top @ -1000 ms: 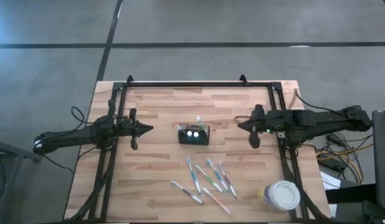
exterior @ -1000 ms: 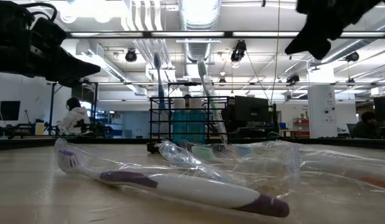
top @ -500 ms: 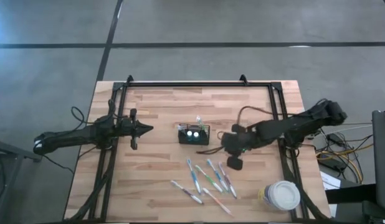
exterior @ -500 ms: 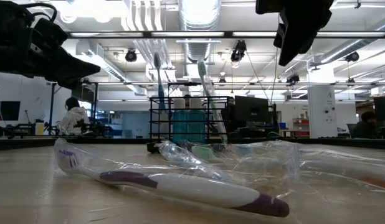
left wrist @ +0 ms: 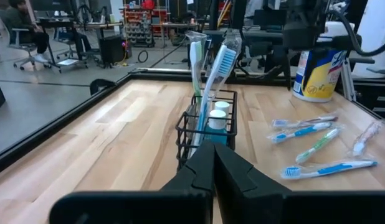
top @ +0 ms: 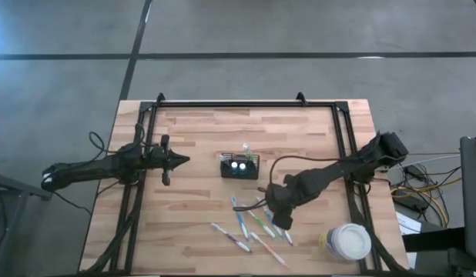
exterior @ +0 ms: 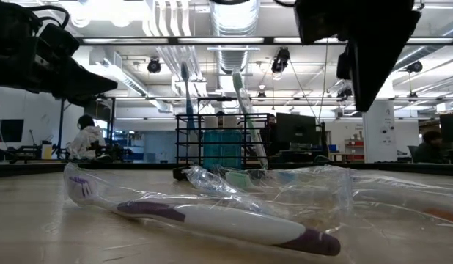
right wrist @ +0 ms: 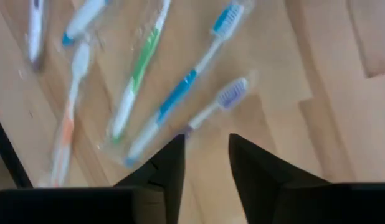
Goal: Pick & Place toothbrushing station
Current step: Put the right violet toothbrush into the black wire organizer
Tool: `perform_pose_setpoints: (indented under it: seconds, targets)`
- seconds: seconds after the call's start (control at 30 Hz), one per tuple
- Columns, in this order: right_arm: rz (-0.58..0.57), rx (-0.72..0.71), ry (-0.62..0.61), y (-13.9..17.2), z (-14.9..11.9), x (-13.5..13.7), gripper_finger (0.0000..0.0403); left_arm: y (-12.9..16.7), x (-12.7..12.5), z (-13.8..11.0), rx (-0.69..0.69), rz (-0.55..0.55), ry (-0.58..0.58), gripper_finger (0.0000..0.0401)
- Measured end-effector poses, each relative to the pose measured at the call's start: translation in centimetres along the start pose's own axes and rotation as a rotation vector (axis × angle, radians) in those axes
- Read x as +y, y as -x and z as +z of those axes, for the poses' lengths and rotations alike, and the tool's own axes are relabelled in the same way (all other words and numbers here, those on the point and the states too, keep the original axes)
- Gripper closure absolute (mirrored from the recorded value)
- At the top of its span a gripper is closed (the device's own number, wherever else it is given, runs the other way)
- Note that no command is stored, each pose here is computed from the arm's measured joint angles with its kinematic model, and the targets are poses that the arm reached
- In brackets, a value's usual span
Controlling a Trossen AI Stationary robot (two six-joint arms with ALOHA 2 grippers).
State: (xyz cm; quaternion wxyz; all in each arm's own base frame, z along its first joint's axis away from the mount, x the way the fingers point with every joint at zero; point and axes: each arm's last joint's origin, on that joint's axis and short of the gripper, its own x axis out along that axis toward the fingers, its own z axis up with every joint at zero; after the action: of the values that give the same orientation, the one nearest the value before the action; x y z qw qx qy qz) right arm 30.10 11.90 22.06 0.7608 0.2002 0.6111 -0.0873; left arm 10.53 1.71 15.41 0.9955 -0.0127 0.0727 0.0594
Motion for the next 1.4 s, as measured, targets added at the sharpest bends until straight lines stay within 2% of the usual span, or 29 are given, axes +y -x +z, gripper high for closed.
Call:
perform_pose_setpoints:
  seconds: [0.17,0.27,0.4,0.53,0.77,0.97,1.2,1.4]
  targets:
    - [-0.022,-0.048,-0.135,-1.4,0.0,0.3,0.0245,0.0,0.0,0.0,0.004,-0.008,0.019,0.0396]
    - [-0.082,-0.017,-0.2,-2.2,-0.8,0.2,0.0236,0.0,-0.1,0.0,0.004,-0.029,0.024,0.0396]
    - [-0.08,-0.013,-0.24,-3.2,-1.8,0.3,0.0233,0.0,-0.1,0.0,0.004,-0.038,0.029,0.0396]
    - [-0.085,-0.006,-0.258,-4.0,-2.7,0.2,0.0234,0.0,-0.1,0.0,0.006,-0.038,0.031,0.0396]
    - [-0.001,-0.048,-0.288,-5.4,-3.3,0.4,0.0234,0.0,-0.1,0.1,-0.001,-0.041,0.03,0.0396]
    - [0.024,-0.088,-0.308,-6.1,-3.7,0.5,0.0234,0.0,-0.1,0.1,-0.011,-0.046,0.054,0.0396]
    - [-0.022,-0.129,-0.315,-6.6,-4.0,-0.1,0.0234,0.0,-0.1,0.2,-0.013,-0.049,0.072,0.0396]
    - [-0.075,-0.11,-0.267,-8.1,-3.6,-0.3,0.0234,0.0,-0.1,0.2,-0.014,-0.05,0.071,0.0396]
